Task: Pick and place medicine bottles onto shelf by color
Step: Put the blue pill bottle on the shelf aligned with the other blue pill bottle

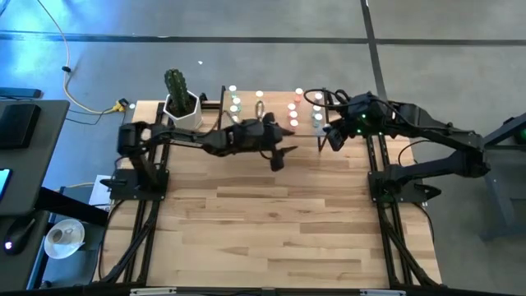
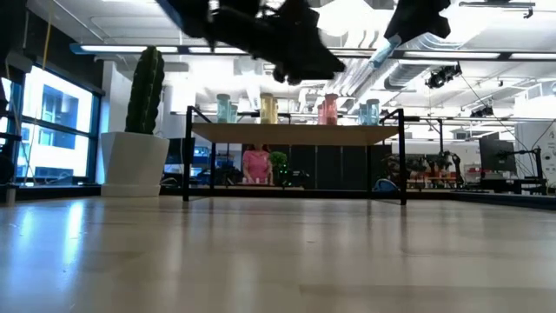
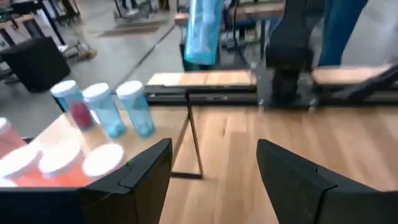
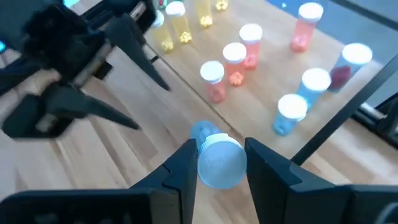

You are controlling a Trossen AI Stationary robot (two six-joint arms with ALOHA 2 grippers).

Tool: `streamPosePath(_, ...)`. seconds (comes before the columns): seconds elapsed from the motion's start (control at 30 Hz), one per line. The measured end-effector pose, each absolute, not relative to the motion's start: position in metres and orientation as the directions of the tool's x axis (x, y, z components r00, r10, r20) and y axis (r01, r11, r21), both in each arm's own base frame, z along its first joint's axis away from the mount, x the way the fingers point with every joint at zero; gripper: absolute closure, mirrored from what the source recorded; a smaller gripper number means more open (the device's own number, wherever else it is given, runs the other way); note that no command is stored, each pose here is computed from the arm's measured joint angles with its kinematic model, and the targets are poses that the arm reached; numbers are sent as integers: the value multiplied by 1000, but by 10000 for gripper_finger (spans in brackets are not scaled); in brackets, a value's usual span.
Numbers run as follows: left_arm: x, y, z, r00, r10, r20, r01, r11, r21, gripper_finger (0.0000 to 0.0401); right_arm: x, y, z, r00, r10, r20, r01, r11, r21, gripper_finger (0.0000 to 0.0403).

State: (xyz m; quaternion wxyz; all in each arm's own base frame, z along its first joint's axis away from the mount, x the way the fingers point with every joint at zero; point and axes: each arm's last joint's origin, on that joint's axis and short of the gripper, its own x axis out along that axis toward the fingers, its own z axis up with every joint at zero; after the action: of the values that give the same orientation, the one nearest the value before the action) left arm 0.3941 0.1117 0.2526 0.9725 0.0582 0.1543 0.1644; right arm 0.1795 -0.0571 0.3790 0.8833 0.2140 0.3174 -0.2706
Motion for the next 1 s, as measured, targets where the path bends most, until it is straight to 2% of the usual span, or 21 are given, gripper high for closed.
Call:
streamPosePath(0.23,340,100,239,934,315,-170,-311,949,50,176,188,-68,397,632,-365,-684,595,794,126,299)
streamPosePath(0.47,300,89,242,945,326,-35,-325,945,18,176,218,-82,396,466,-326,-823,576,817,3,299)
streamPosePath(0.63,289,87,248,941,338,-7,-338,940,53,176,239,-89,385,329,-281,-902,567,822,-49,299)
streamPosePath(1.0,287,87,249,941,339,-12,-338,939,64,176,268,-101,360,158,-280,-947,551,821,-151,299)
